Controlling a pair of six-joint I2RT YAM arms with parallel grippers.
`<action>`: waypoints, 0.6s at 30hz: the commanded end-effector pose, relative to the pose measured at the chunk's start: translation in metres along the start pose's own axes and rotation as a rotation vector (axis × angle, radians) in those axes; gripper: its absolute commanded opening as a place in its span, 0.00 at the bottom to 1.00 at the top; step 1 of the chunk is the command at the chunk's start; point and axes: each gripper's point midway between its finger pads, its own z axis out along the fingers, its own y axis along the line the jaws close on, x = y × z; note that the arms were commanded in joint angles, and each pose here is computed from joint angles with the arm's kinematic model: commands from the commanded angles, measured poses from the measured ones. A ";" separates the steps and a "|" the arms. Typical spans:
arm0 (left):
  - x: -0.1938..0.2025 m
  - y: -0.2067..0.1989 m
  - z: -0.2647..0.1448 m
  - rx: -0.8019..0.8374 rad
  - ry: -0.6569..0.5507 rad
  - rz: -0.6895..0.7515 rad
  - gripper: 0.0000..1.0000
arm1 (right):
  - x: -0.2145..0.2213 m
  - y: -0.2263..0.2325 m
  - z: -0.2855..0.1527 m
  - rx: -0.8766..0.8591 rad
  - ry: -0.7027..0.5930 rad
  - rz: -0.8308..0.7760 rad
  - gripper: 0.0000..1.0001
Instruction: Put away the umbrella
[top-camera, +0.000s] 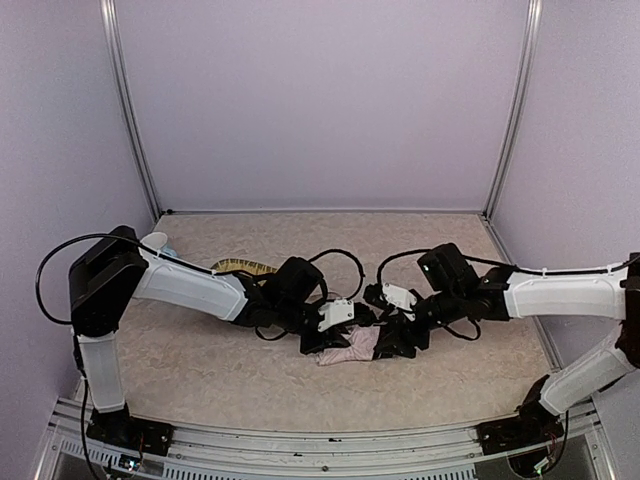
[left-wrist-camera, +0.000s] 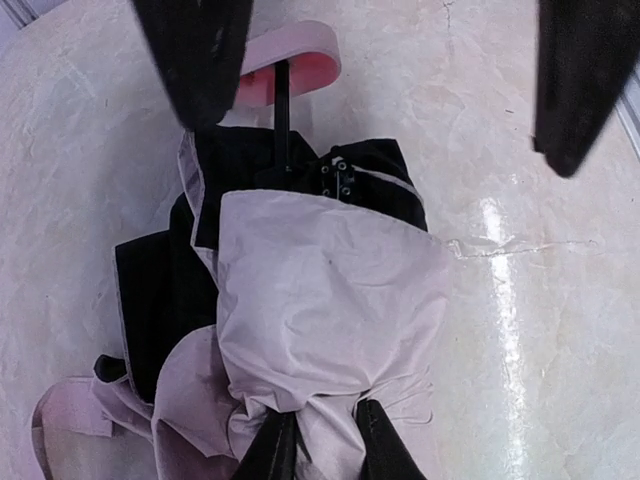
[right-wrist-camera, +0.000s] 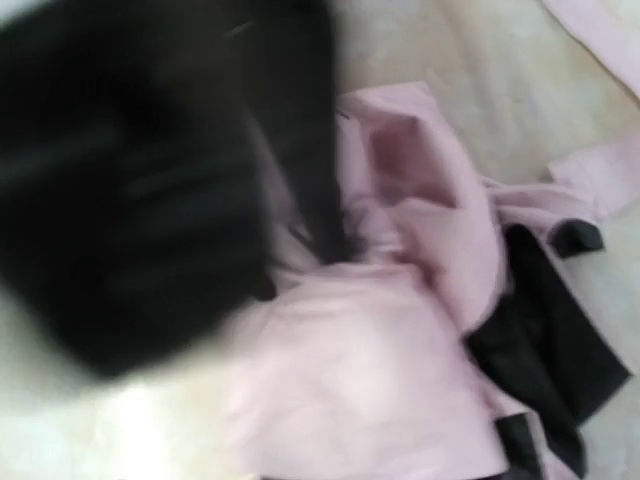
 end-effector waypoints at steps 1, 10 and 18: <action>0.103 -0.058 0.013 0.291 0.303 -0.273 0.19 | -0.009 0.015 -0.003 0.188 -0.079 -0.283 0.82; 0.123 -0.071 0.019 0.474 0.358 -0.450 0.19 | -0.001 0.013 0.038 0.235 0.047 -0.516 0.88; 0.125 -0.078 0.019 0.539 0.364 -0.476 0.19 | 0.033 -0.002 0.070 0.237 0.219 -0.547 0.83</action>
